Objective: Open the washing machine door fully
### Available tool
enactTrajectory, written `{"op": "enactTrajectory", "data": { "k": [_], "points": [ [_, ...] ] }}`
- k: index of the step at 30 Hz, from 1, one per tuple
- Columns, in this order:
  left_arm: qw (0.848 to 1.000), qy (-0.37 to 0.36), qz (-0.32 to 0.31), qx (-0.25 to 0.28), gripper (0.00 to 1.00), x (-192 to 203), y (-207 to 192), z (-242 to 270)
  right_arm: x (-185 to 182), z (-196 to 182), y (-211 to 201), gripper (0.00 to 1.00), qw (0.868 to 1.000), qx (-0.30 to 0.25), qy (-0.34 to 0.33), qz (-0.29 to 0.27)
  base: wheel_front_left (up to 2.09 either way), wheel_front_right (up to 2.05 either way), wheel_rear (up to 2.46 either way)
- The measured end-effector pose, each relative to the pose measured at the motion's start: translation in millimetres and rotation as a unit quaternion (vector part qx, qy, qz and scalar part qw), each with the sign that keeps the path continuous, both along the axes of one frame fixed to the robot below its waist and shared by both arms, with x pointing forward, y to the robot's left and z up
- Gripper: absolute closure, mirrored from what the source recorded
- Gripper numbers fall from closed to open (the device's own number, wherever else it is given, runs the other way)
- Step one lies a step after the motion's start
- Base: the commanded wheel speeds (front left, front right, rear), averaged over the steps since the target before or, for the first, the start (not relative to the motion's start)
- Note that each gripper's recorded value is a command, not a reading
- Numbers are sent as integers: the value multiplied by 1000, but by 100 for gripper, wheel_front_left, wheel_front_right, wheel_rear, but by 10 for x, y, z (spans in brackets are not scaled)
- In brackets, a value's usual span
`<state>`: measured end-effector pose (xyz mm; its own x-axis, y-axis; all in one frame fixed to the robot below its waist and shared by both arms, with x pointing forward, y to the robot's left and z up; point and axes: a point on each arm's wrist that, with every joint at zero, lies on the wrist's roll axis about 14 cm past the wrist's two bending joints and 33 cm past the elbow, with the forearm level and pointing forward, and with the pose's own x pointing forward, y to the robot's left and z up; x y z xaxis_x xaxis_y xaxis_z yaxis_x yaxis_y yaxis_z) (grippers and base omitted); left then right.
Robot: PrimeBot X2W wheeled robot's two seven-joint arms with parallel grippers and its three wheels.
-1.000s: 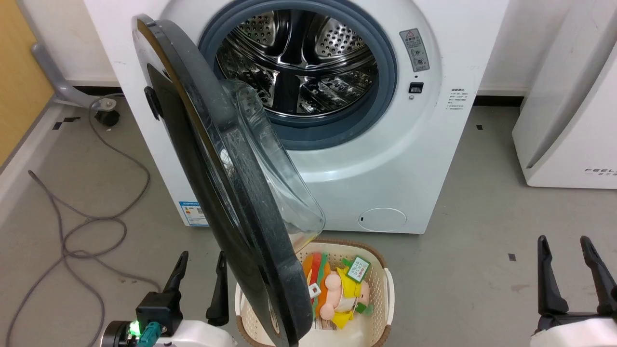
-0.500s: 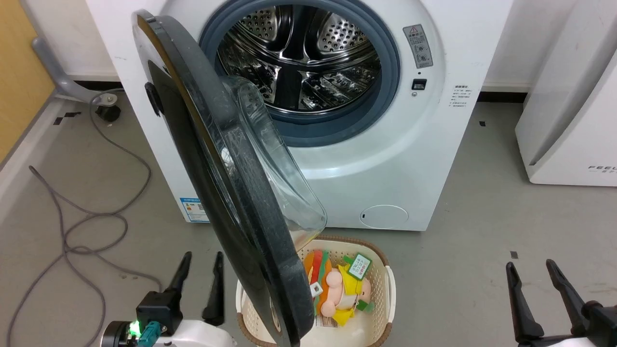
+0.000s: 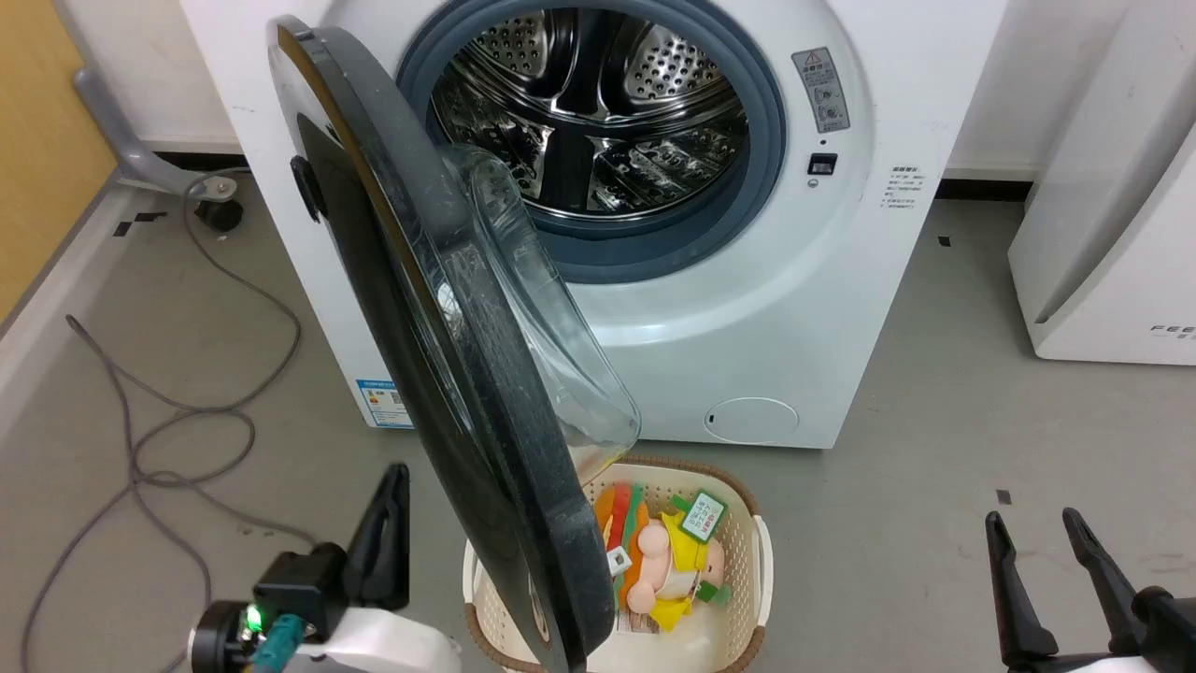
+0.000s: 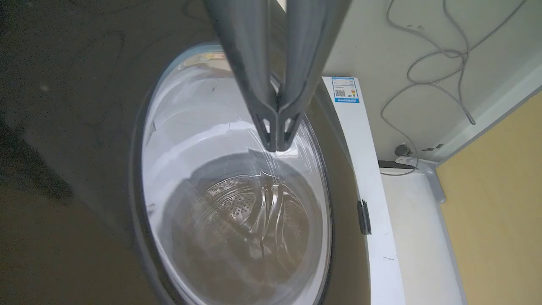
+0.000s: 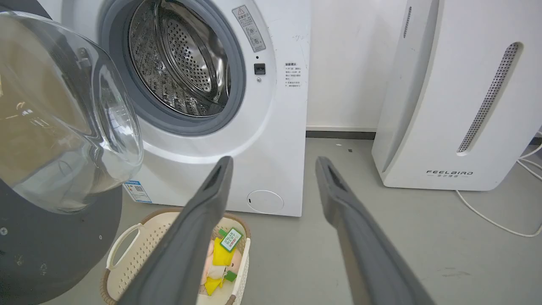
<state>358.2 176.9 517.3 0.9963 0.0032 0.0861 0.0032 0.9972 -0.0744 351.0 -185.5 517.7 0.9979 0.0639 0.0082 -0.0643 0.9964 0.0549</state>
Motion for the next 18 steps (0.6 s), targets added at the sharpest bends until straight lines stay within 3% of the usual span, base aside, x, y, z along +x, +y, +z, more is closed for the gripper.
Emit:
{"op": "enactTrajectory", "data": {
  "k": [9,18],
  "points": [
    [992,-126,16,-2,100,-9,86,797,23,-30,4,0,1000,4,5,1,0,0,0],
    [956,-294,-17,2,100,-300,-115,1817,40,-50,-21,0,1000,4,5,-3,0,0,0]
  ]
}}
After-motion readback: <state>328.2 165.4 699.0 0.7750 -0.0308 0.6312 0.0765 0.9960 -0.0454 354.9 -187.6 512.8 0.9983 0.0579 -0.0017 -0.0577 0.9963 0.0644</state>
